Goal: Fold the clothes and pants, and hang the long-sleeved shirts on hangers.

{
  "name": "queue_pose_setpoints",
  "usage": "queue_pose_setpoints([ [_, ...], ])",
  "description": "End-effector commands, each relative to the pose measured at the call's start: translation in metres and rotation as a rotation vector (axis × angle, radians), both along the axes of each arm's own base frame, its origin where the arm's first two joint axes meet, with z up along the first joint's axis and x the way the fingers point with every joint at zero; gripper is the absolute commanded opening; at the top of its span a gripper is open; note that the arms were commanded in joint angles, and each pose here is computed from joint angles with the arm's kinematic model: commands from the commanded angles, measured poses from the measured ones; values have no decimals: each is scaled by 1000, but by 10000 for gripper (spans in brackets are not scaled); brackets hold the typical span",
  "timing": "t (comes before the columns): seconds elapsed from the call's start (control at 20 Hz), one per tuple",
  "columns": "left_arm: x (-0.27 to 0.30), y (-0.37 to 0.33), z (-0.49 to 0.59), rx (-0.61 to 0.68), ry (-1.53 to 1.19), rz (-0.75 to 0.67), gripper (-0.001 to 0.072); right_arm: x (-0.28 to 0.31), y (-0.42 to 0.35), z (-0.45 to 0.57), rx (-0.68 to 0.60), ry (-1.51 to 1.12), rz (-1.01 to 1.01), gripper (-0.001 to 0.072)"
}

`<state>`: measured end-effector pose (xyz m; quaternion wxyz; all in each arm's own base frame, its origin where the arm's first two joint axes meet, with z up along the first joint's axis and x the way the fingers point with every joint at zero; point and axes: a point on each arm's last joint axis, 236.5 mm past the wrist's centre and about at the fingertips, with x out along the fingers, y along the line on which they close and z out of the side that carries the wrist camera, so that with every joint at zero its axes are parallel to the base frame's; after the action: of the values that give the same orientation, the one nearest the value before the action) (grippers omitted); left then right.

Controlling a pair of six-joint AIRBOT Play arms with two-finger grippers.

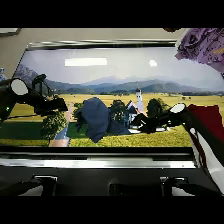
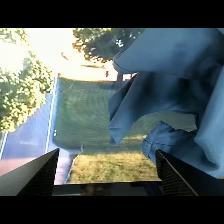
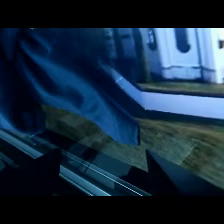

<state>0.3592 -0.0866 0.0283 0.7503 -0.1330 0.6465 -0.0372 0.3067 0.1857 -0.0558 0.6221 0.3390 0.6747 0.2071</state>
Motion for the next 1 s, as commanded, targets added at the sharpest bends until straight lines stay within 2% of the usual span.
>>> queue_pose_setpoints([
  [0.0, 0, 0, 0, 0, 0, 1, 720, -7, 27, -18, 83, 29, 43, 600],
  [0.4, 1, 0, 0, 0, 0, 1, 720, -2, 41, -42, -41, -58, 78, 595],
  [0.5, 0, 0, 0, 0, 1, 1, 720, 0, 51, -46, -67, -83, 73, 544],
  [0.55, -1, 0, 0, 0, 5, 1, 720, 1, 52, -49, -87, -89, 63, 454],
  [0.65, -5, 0, -1, -2, 24, -3, 720, 3, 54, -48, -91, -101, 60, 49],
  [0.75, -5, 10, -1, 9, 23, 5, 720, 5, 53, -41, -91, -133, 71, 29],
  [0.85, 0, 33, -11, 0, 18, 72, 720, 6, 51, -24, -94, -178, 88, 30],
  [0.95, 3, 37, -33, -133, 13, 160, 720, 4, 53, -3, -78, -218, 105, 30],
])
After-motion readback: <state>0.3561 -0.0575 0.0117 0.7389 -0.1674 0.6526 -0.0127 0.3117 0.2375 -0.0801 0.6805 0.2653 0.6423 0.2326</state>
